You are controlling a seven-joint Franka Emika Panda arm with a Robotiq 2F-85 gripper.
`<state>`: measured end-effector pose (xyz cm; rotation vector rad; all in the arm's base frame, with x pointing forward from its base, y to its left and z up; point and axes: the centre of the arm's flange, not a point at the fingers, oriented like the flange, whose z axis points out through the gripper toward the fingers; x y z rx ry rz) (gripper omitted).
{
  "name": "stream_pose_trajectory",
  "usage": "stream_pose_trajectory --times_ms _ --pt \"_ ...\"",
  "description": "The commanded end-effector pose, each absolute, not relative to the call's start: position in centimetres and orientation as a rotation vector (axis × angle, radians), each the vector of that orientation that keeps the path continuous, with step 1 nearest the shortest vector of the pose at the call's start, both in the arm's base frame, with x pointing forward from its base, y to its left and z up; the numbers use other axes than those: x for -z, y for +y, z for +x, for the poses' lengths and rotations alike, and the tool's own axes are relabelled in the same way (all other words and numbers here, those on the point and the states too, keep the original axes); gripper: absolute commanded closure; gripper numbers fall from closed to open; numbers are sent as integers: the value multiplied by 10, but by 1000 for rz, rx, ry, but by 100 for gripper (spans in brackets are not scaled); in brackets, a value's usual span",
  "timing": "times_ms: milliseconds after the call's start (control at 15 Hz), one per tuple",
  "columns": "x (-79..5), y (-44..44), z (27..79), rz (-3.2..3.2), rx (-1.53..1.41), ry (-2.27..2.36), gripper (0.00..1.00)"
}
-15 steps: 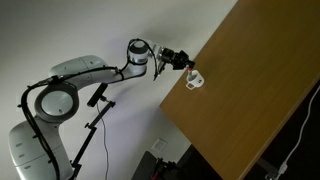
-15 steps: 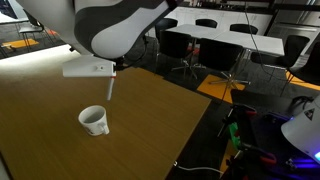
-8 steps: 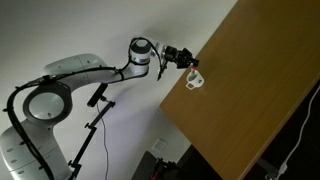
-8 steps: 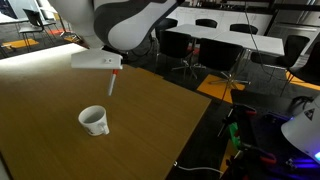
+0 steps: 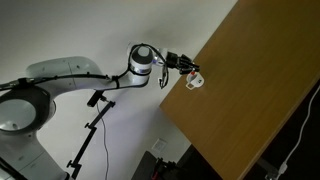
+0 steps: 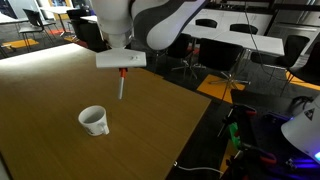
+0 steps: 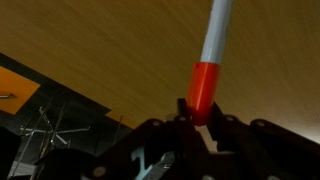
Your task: Remove the marker from the white mug then put it on the table
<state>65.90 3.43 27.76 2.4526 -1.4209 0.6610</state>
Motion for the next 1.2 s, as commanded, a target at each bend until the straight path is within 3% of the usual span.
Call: stream_pose_trajectory --times_ms 0,1133 --pt "-277 21 627 2565 -602 -1299 94" --pt "-166 -4 660 2947 -222 -1058 94"
